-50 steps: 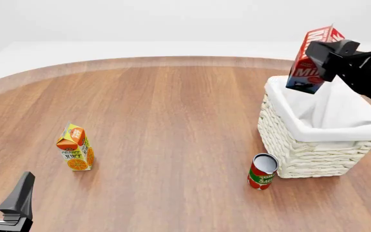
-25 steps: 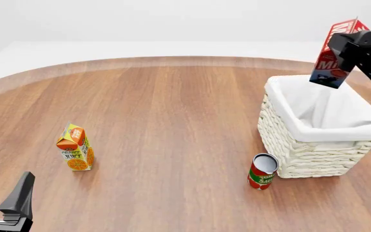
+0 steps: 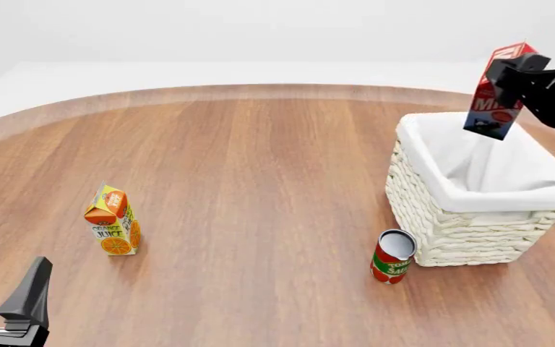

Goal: Pick the milk and place it in the basket.

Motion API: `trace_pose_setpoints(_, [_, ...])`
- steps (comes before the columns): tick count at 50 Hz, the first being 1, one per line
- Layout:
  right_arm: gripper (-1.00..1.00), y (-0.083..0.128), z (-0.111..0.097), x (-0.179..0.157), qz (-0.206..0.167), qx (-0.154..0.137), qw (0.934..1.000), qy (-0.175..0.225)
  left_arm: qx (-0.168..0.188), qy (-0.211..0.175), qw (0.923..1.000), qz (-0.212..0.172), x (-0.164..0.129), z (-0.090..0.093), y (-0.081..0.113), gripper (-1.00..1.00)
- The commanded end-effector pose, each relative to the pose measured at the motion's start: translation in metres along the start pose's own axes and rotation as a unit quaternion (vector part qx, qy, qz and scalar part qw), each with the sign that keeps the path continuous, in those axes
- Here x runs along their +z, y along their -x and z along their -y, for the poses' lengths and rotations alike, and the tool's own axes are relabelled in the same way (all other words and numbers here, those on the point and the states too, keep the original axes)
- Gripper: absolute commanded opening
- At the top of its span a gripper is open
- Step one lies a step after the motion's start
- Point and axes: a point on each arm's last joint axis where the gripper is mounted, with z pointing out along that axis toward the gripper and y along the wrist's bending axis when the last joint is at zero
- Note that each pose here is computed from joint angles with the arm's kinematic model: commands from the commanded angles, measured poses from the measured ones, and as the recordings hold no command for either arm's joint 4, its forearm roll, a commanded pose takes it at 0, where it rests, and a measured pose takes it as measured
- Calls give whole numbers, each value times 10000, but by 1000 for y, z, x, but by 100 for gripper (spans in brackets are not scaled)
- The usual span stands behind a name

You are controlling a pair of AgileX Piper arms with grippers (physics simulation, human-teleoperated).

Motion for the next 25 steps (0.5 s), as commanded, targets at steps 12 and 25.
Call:
trace_pose_setpoints(12, [-100, 2, 19, 35, 16, 26, 9993, -376, 0, 0, 10000, 0, 0, 0, 0, 100])
trace_pose_setpoints(25, [-100, -15, 26, 58, -131, 83, 9990, -427, 0, 0, 10000, 0, 0, 0, 0, 100])
